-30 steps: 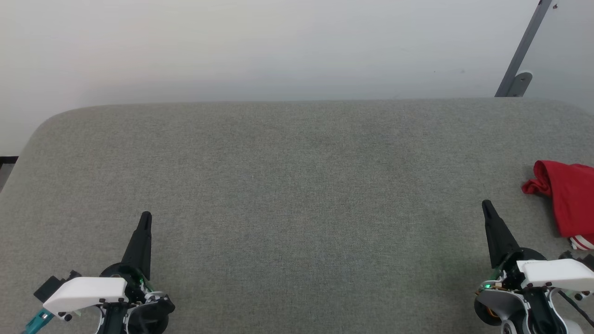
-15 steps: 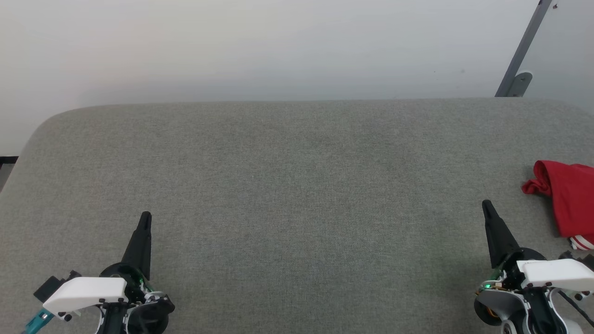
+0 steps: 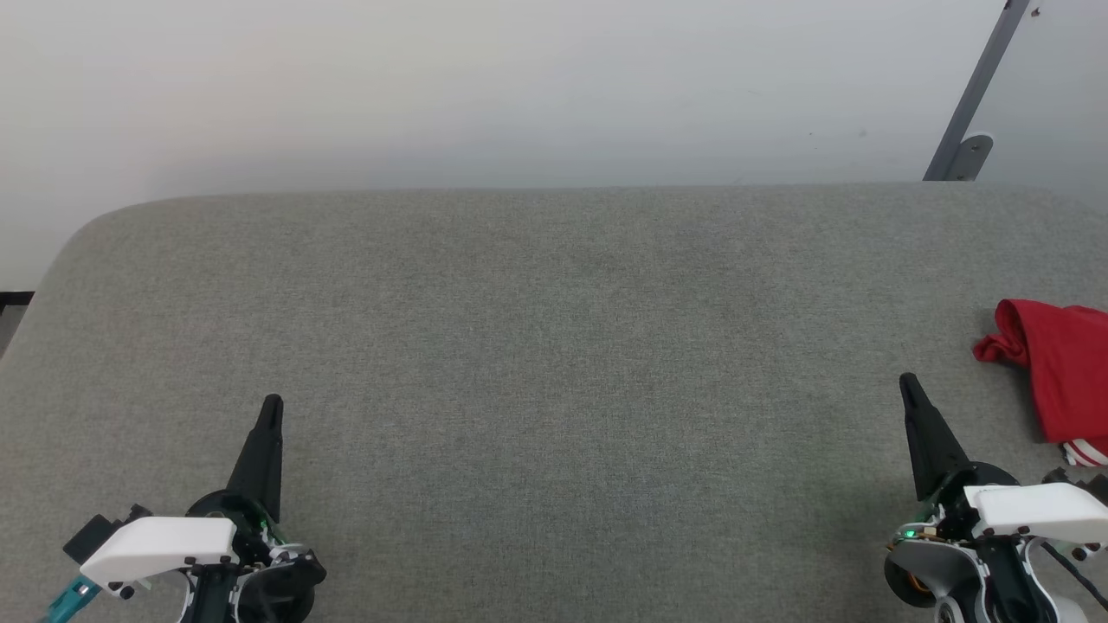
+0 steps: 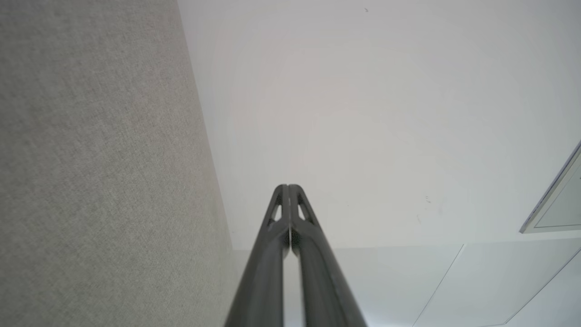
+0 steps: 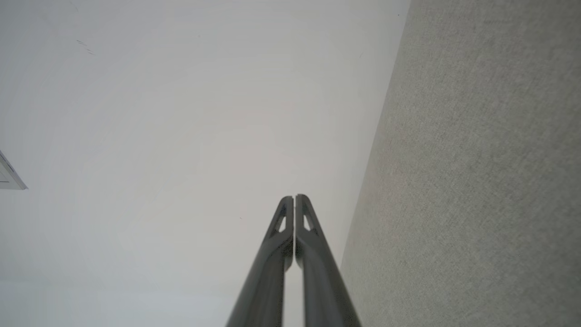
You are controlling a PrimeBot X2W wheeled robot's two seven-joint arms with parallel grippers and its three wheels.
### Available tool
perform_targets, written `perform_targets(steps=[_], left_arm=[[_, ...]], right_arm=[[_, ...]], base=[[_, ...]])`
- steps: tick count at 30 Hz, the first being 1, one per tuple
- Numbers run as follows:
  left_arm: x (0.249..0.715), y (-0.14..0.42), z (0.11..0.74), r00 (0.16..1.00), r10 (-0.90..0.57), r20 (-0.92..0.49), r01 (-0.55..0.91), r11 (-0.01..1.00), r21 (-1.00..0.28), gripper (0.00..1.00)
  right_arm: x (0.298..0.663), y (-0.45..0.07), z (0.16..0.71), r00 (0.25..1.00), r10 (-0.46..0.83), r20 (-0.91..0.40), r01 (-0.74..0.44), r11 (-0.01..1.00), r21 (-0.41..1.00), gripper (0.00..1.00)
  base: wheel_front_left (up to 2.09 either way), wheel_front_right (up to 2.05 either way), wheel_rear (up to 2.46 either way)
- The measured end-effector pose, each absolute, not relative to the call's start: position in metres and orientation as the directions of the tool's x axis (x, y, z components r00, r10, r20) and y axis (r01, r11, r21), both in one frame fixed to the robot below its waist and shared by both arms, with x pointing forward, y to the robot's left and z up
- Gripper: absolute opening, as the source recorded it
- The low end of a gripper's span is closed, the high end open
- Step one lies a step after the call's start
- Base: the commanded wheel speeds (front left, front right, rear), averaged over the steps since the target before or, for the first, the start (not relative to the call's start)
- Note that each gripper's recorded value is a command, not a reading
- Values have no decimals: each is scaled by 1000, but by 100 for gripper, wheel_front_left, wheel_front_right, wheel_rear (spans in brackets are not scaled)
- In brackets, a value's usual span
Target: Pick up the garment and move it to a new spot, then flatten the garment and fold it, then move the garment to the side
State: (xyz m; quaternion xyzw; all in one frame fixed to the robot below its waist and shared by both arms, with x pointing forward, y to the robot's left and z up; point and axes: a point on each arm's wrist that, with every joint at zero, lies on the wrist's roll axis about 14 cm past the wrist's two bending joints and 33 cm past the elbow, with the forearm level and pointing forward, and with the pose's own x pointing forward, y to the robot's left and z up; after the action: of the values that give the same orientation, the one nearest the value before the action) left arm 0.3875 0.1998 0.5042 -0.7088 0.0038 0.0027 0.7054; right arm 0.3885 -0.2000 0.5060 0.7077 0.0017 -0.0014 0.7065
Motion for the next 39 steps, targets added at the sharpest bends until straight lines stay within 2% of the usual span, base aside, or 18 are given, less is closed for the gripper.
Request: perform_targets(steps=[39], left_arm=[[387,200,504,1000,1,-10,-10,-3,-1000,0]], right_arm=[[388,-200,506,1000,0,-5,5,-2,1000,0]], base=[[0,0,0]])
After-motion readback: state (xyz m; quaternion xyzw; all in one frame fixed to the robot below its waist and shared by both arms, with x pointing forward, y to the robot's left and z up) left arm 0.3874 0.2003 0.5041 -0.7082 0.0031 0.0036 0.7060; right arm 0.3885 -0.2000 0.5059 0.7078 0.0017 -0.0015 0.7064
